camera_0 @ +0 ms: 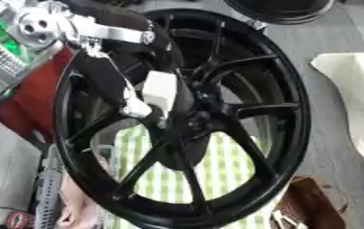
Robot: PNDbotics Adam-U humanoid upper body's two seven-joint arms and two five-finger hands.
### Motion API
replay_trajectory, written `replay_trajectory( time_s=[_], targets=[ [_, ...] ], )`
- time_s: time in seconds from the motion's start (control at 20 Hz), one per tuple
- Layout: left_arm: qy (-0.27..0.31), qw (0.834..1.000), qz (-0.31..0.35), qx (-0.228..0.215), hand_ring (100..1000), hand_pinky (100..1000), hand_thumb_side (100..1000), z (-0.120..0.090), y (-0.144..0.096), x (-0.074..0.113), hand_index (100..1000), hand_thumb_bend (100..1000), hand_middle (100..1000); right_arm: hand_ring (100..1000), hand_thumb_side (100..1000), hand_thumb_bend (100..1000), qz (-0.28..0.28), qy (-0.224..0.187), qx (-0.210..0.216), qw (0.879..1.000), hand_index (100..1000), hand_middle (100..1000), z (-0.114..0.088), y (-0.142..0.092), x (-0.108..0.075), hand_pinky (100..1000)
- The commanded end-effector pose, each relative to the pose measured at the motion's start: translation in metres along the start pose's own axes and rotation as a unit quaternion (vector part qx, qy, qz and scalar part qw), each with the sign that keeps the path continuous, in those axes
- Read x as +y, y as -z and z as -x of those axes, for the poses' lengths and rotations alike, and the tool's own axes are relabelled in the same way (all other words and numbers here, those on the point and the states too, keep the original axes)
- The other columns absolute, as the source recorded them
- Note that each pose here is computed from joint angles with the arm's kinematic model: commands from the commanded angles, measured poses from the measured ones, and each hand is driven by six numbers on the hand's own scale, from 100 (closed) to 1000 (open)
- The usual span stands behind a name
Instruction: Pull the pin out of the wheel hub.
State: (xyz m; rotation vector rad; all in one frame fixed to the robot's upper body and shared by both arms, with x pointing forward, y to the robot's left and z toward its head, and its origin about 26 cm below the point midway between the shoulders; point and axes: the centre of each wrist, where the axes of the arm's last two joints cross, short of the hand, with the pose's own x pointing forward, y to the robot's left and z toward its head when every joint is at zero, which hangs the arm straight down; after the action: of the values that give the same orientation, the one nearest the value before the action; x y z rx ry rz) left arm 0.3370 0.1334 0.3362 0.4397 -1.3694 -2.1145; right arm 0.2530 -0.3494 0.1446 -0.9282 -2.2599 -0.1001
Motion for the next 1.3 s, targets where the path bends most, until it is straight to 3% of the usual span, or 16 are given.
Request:
replay_trajectory(
  time_s=[0.05, 0.45, 0.7, 1.0, 1.3],
  targets=[
    [0.009, 1.000, -0.004, 0.010, 871, 978, 391, 0.0014, -0.0045, 0.0048, 902, 466, 791, 699, 393, 100, 0.004, 0.002, -0.012, 1.000, 685, 591, -0.0039, 0.0052, -0.0022, 628],
    [0.027, 0.999, 0.000, 0.023, 854, 951, 323, 0.0074, -0.0008, 0.0010, 886, 449, 774, 699, 399, 100, 0.010, 0.007, -0.009, 1.000, 684, 590, -0.0042, 0.0055, -0.0013, 627],
    [0.025, 1.000, 0.002, 0.019, 813, 898, 330, 0.0097, 0.0012, 0.0005, 859, 417, 740, 698, 399, 100, 0.011, 0.009, -0.008, 1.000, 684, 590, -0.0045, 0.0056, -0.0007, 627],
    [0.019, 1.000, 0.004, 0.011, 758, 873, 330, 0.0070, 0.0021, 0.0012, 824, 384, 677, 698, 400, 100, 0.014, 0.011, -0.006, 1.000, 683, 589, -0.0048, 0.0062, 0.0000, 626],
    [0.017, 1.000, 0.008, 0.007, 656, 829, 257, 0.0056, 0.0040, 0.0000, 726, 318, 569, 697, 400, 100, 0.017, 0.011, -0.007, 1.000, 682, 589, -0.0052, 0.0076, -0.0002, 626]
  ],
)
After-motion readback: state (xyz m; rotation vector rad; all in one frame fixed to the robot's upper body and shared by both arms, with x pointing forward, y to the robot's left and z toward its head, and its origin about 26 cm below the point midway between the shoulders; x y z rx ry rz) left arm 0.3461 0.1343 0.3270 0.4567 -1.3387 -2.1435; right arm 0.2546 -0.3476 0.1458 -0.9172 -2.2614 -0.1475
